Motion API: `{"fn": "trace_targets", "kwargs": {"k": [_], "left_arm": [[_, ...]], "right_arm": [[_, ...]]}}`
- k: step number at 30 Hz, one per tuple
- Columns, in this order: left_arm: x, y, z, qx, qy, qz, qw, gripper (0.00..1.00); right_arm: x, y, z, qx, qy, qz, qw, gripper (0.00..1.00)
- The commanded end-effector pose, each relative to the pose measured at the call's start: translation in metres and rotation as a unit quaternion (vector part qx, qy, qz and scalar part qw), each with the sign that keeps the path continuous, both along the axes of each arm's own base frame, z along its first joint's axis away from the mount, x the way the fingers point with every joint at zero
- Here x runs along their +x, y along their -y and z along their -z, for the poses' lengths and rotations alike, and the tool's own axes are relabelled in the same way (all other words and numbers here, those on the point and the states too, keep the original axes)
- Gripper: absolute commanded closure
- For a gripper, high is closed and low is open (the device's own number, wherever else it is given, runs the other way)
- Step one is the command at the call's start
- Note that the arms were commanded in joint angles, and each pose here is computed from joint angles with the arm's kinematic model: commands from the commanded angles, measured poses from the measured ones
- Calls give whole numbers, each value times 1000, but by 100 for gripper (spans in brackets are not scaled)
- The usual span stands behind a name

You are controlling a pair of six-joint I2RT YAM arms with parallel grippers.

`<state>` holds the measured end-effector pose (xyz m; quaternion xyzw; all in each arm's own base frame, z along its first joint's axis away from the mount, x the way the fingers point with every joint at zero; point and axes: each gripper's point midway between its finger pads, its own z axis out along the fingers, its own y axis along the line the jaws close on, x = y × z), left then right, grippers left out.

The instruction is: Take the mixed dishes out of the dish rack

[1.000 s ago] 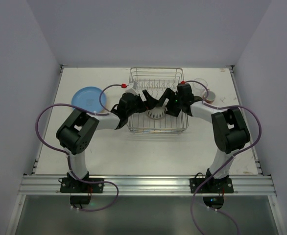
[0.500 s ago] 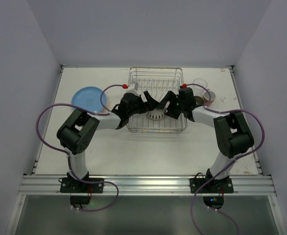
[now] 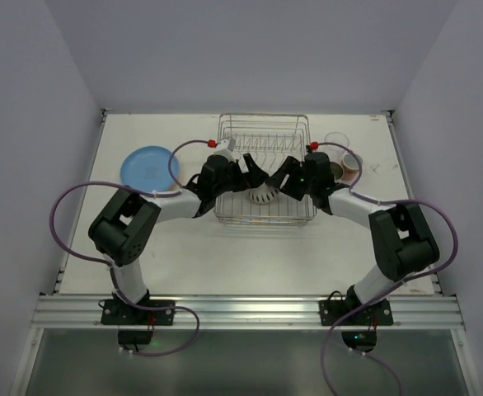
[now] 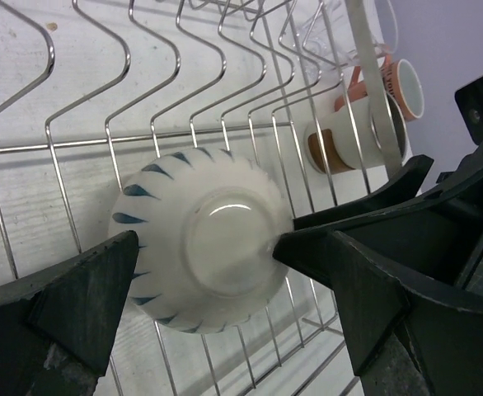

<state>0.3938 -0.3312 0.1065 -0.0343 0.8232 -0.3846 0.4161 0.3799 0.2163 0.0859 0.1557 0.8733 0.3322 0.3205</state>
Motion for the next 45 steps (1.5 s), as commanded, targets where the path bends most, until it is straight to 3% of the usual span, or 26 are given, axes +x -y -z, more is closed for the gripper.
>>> {"fn": "trace_targets", "kwargs": {"k": [1, 10, 16, 18, 30, 45], "left_arm": [[-1, 5, -47, -25, 43, 21, 999, 0], [-3, 2, -62, -24, 57, 20, 998, 0], [0, 5, -45, -12, 41, 21, 999, 0], [2, 4, -38, -9, 36, 18, 999, 0], [0, -1, -8, 8, 9, 6, 1000, 0], [-13, 31, -17, -16, 11, 39, 999, 0]], "right_arm": [[14, 2, -41, 10, 94, 6, 996, 33], [13, -4, -51, 24, 109, -10, 994, 36], [18, 0, -33, -7, 54, 3, 999, 13], [19, 4, -27, -26, 43, 11, 999, 11], [21, -6, -2, -25, -3, -10, 1000, 11], [18, -1, 7, -53, -32, -10, 998, 9]]}}
